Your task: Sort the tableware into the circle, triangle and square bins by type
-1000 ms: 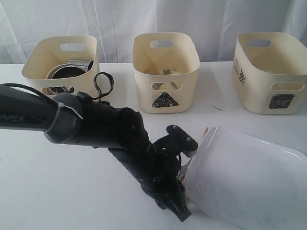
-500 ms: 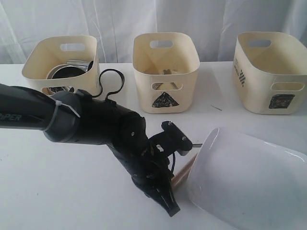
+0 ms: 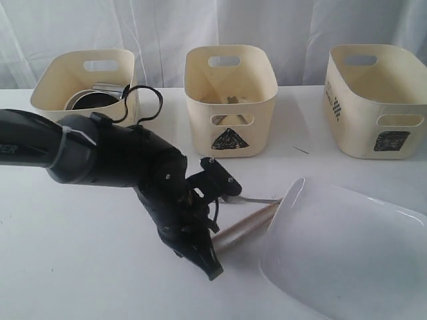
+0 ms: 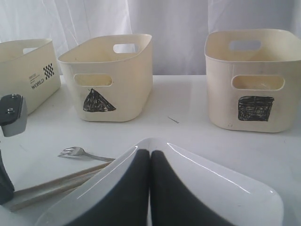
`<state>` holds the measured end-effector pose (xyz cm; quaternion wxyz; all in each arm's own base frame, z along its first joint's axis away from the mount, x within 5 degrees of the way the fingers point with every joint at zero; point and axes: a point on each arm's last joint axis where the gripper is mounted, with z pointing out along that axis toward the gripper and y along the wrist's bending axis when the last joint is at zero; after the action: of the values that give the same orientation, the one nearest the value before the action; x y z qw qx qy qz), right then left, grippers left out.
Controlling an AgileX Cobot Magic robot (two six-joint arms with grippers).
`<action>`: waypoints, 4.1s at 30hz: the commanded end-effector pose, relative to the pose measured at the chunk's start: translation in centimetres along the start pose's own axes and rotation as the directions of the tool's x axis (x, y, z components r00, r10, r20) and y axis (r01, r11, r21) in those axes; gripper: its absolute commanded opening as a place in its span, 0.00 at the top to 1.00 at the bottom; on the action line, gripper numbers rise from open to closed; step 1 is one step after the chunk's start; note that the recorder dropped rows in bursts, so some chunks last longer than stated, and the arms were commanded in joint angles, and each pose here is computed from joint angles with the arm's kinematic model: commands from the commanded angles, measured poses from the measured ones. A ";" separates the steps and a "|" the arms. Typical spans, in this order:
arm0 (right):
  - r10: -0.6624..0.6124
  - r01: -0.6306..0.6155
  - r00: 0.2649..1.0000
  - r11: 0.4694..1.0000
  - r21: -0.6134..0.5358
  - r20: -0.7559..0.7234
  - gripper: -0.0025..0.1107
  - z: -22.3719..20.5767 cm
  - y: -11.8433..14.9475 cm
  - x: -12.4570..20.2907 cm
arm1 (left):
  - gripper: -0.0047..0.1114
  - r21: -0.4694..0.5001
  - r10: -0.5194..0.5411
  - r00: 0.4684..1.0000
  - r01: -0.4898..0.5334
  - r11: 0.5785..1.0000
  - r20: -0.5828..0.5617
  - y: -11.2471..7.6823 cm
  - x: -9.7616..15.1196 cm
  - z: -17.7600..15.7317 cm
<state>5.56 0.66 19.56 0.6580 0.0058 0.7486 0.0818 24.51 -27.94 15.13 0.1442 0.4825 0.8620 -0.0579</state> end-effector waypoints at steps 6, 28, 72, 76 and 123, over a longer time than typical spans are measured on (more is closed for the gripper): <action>-0.007 0.007 1.000 1.000 0.003 0.005 0.98 0.0 0.0 0.1 | 0.83 -0.007 -0.077 0.981 0.077 0.997 -0.179 2.5 2.6 -0.2; -0.007 0.007 1.000 1.000 0.003 0.005 0.98 0.0 0.0 0.1 | 0.83 -0.081 -0.049 0.982 0.064 0.995 0.181 2.7 0.4 -9.1; -0.007 0.007 1.000 1.000 0.003 0.005 0.98 0.0 0.0 0.1 | 0.56 -0.043 -0.012 0.999 0.010 0.999 -0.047 3.0 1.4 0.5; -0.007 0.007 1.000 1.000 0.003 0.005 0.98 0.0 0.0 0.1 | 0.55 -0.056 0.069 0.998 -0.069 0.996 0.001 3.0 0.9 -1.2; -0.007 0.007 1.000 1.000 0.003 0.005 0.98 0.0 0.0 0.1 | 0.47 -0.048 0.238 0.964 -0.234 0.971 0.120 1.0 -5.1 -0.4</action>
<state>5.56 0.66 19.56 0.6580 0.0058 0.7486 0.0818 28.03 -31.30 17.04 0.2196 0.5777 0.7845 -0.0508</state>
